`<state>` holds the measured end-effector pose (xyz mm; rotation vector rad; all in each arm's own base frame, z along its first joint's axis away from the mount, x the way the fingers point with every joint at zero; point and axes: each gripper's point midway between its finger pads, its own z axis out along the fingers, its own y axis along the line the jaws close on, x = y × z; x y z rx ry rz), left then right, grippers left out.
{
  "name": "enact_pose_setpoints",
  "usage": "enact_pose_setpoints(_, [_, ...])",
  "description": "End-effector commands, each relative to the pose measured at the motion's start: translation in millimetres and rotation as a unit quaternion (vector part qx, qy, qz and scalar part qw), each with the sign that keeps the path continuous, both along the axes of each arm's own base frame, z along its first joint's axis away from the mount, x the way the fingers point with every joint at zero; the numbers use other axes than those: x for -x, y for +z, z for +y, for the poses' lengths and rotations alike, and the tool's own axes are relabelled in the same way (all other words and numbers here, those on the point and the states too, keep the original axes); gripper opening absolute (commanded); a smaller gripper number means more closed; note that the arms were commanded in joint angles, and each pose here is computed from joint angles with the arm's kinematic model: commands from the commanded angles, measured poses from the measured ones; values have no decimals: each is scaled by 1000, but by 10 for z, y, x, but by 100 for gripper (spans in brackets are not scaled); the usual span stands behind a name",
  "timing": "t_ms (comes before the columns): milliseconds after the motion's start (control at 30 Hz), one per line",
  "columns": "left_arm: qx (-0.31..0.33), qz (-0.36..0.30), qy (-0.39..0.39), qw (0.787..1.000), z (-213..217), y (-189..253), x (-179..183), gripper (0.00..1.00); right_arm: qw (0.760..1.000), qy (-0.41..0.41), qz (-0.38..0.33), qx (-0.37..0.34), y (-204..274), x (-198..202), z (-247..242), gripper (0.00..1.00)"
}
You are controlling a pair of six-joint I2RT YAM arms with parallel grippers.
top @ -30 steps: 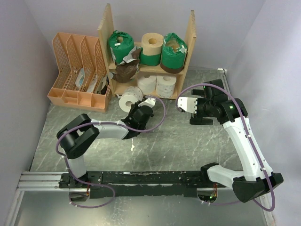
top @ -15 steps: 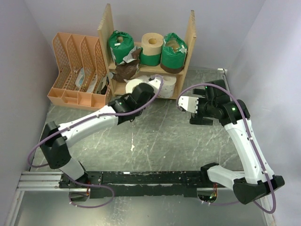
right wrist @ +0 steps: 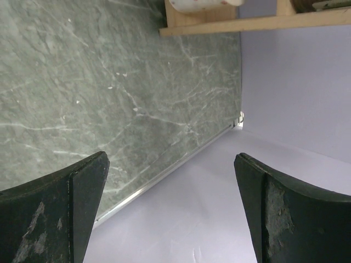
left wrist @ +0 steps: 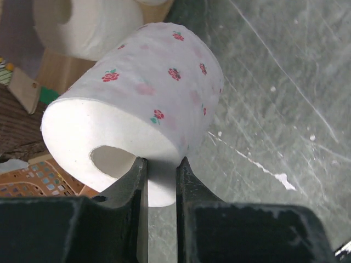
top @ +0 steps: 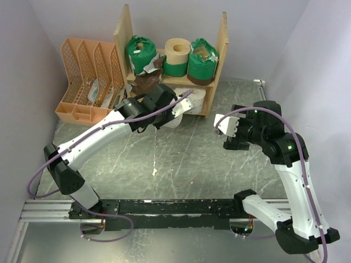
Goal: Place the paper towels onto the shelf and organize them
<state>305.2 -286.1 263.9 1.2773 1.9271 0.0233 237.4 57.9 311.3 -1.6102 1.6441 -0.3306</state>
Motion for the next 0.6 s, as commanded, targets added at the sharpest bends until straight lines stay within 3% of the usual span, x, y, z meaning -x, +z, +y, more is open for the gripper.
enact_pose_setpoints(0, [-39, 32, -58, 997, 58, 1, 141, 7, 998, 21, -20, -54, 179, 107, 146, 100])
enact_pose_setpoints(233, [-83, 81, -128, 985, 183, -297, 11, 7, 993, 51, -46, -99, 305, 218, 275, 100])
enact_pose_setpoints(333, [-68, 102, -153, 981, 223, -398, -136, 7, 990, 60, -58, -112, 366, 246, 314, 100])
enact_pose_setpoints(567, [-125, 58, -183, 973, 401, -434, -687, 7, 985, 67, -98, -128, 534, 291, 320, 100])
